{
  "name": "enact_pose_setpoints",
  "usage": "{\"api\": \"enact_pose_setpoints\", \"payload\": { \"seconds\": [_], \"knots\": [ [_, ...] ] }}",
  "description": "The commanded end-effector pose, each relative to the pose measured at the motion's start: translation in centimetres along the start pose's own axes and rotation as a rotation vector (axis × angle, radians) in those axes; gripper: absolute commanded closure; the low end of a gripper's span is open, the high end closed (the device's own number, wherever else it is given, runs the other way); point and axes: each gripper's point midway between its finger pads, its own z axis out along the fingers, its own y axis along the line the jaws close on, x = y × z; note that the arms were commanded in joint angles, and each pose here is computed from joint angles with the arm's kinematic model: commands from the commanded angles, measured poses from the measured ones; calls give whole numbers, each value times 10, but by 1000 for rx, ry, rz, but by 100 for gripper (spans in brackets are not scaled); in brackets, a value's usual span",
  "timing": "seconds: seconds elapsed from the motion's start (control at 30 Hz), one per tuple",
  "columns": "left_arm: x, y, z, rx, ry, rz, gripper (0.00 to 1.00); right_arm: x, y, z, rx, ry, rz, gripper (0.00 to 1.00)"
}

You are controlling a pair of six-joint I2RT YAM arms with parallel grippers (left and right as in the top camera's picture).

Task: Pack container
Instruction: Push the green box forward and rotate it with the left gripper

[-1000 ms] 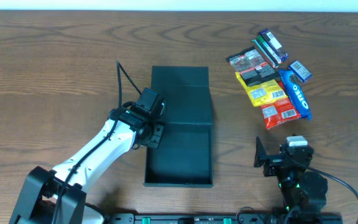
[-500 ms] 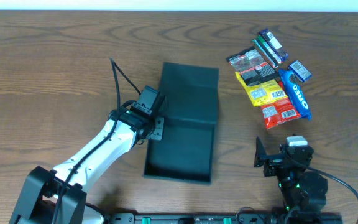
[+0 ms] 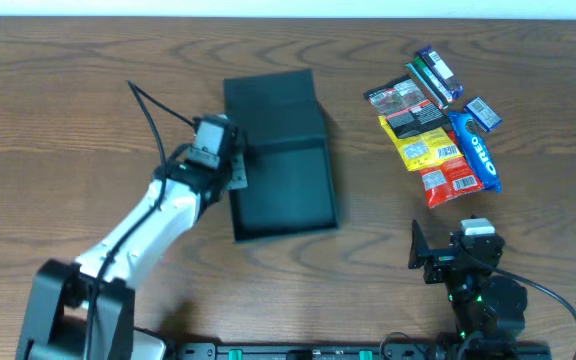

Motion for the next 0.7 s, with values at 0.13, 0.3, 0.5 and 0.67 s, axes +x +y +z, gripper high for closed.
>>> {"api": "enact_pose_setpoints", "payload": {
  "seconds": [0.13, 0.3, 0.5, 0.67],
  "knots": [
    [-76, -22, 0, -16, -60, 124, 95, 3, -1, 1, 8, 3, -11, 1],
    [-107, -37, 18, -21, -30, 204, 94, 3, -1, 1, 8, 3, -11, 1],
    [-130, -48, 34, 15, 23, 210, 94, 3, -1, 1, 8, 3, -11, 1],
    [-124, -47, 32, 29, 93, 169, 95, 3, -1, 1, 8, 3, -11, 1]
  ]
}}
